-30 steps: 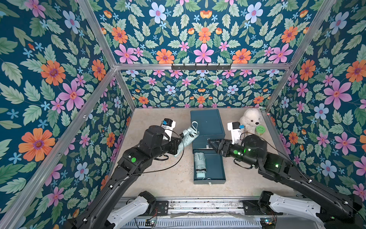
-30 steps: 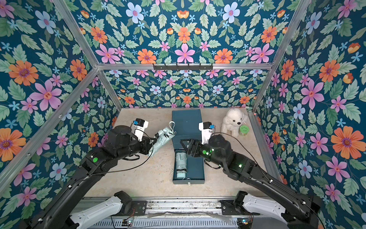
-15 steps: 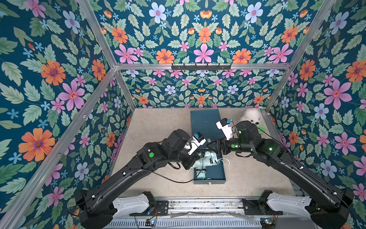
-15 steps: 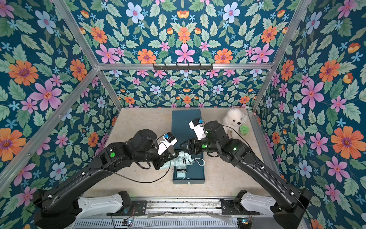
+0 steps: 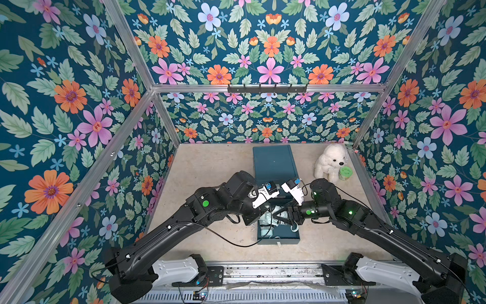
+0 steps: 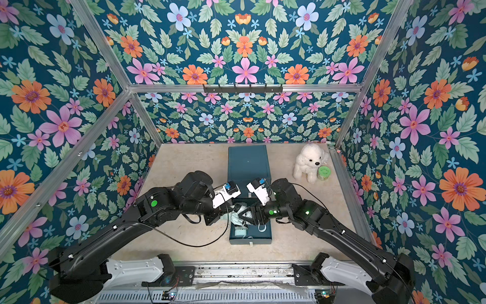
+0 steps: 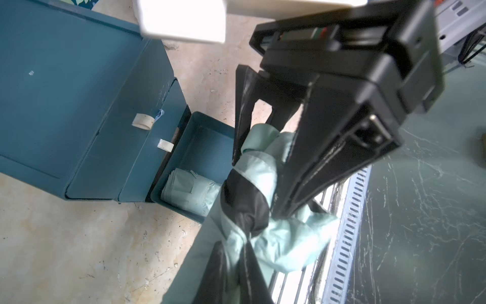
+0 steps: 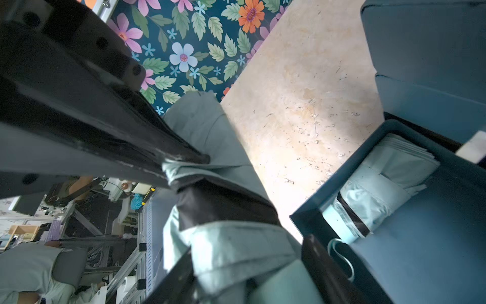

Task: Place the umbrella in the drawer by color
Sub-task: Pick up the umbrella from the center of the board.

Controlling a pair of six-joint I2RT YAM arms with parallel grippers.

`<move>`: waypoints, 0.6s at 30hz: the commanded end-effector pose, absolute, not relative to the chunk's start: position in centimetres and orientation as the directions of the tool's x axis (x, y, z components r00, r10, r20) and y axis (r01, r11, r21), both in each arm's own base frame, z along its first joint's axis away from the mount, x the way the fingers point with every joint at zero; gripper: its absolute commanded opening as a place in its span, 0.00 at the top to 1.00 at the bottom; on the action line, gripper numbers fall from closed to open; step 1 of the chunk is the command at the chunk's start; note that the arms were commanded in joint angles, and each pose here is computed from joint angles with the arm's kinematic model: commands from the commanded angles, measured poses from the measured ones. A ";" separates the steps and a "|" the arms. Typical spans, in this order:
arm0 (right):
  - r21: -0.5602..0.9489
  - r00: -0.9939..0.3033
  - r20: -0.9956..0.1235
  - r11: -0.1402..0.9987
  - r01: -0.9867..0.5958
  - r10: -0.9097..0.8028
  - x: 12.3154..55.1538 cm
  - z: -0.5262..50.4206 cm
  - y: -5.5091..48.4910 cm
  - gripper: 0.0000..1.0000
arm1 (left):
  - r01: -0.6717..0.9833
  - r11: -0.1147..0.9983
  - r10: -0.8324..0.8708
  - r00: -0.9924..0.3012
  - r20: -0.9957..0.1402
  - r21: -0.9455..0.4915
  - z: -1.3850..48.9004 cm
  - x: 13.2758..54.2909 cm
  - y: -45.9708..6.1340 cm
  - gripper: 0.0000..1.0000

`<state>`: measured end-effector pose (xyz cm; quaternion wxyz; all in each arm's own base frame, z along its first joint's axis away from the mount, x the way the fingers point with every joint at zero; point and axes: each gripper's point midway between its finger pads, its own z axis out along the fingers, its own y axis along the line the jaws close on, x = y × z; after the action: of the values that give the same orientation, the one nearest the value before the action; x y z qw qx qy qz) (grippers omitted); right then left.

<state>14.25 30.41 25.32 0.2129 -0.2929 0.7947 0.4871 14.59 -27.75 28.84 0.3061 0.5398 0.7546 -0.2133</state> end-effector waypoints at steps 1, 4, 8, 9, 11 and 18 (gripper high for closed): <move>0.674 -0.733 -0.622 0.289 -0.680 -0.275 13.0 25.7 31.0 0.69 | 0.952 0.303 0.613 -0.153 -0.775 0.052 31.3 15.9 -30.1 1.00; 0.683 -0.743 -0.621 0.291 -0.670 -0.250 13.1 25.9 31.0 1.00 | 0.943 0.325 0.615 -0.160 -0.772 0.063 30.7 16.5 -30.2 1.00; 0.695 -0.758 -0.630 0.313 -0.647 -0.167 13.7 26.5 30.5 1.00 | 0.882 0.458 0.554 -0.182 -0.812 0.114 31.2 19.2 -29.9 0.77; 0.691 -0.763 -0.631 0.348 -0.634 -0.137 14.3 26.5 30.1 1.00 | 0.863 0.492 0.520 -0.182 -0.834 0.118 31.9 19.8 -29.8 0.64; 0.688 -0.779 -0.623 0.427 -0.587 -0.068 15.4 26.1 29.3 1.00 | 0.824 0.556 0.441 -0.176 -0.880 0.114 33.5 20.7 -29.4 0.56; 0.607 -0.820 -0.552 0.748 -0.268 0.154 17.5 20.4 24.2 1.00 | 0.456 0.888 0.038 -0.185 -0.982 -0.052 40.0 26.3 -24.0 0.24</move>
<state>15.28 27.05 22.39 0.2595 -0.1377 0.8553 0.4268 22.93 -26.57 35.68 0.5407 0.3257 0.7550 -0.1776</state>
